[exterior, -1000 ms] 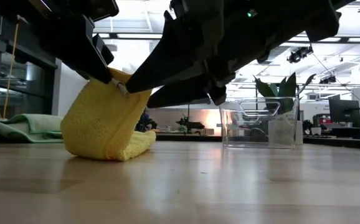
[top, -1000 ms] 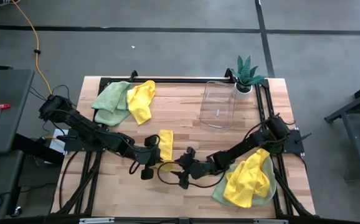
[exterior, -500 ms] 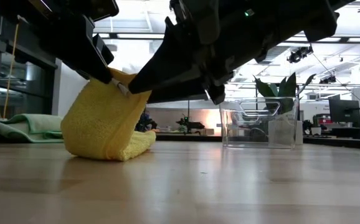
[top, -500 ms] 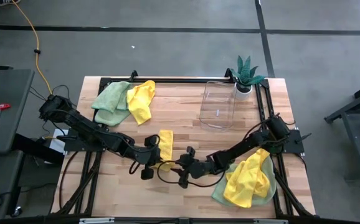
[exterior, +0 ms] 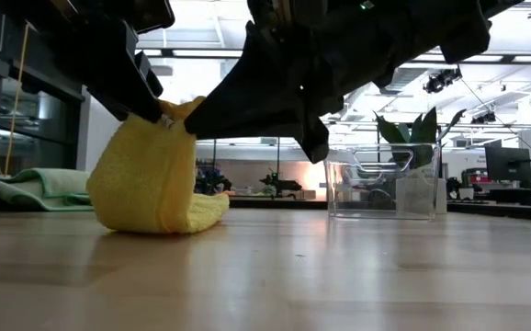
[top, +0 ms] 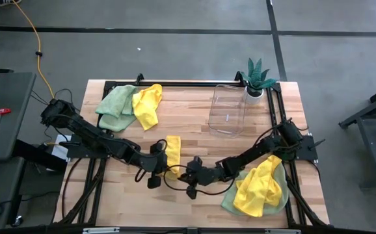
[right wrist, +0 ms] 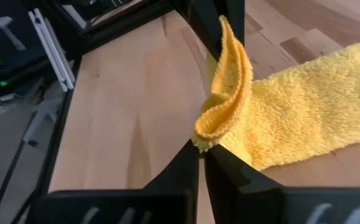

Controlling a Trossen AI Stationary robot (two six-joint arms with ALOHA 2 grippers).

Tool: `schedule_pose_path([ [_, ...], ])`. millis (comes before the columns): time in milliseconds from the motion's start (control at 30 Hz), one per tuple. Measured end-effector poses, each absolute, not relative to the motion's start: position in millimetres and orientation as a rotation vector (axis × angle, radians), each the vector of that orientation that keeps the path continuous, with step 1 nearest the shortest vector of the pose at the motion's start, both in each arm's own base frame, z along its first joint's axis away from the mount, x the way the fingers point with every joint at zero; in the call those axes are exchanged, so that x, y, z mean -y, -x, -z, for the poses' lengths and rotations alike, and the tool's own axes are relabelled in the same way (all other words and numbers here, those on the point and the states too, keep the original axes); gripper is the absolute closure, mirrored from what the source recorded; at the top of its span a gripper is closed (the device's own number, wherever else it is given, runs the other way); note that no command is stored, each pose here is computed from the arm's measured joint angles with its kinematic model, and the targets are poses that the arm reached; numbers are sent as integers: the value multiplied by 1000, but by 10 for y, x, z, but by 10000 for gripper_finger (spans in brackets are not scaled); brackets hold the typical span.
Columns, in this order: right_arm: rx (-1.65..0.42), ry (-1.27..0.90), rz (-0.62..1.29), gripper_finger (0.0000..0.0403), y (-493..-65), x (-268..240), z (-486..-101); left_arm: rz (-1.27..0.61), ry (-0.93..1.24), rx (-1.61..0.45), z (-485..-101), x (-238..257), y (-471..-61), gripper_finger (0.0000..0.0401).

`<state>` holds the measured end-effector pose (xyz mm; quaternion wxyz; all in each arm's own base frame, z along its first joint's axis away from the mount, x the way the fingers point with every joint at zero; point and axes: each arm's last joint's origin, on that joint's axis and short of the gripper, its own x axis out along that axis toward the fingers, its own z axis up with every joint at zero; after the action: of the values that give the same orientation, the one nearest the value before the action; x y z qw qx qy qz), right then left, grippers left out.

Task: Fold microfiber towels
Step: Fold the middle yellow microfiber towel

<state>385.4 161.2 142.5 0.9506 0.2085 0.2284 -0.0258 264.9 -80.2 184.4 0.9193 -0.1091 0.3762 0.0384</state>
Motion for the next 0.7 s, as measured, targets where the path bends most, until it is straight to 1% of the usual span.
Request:
schedule_pose_path([
  [133,-467,-417,48,400,-3841,-1598,-1490,-61,269,-778,-1867,820,-2633,401],
  [333,-490,-347,19,402,-3763,-1441,-1838,-13,369,-733,-2077,875,-2518,401],
  [500,-510,-374,-25,402,-3737,-1284,-2024,-66,445,-630,-2211,1004,-2437,401],
  [700,-514,-452,-53,402,-3750,-1240,-2057,-127,492,-580,-2130,1238,-2411,401],
])
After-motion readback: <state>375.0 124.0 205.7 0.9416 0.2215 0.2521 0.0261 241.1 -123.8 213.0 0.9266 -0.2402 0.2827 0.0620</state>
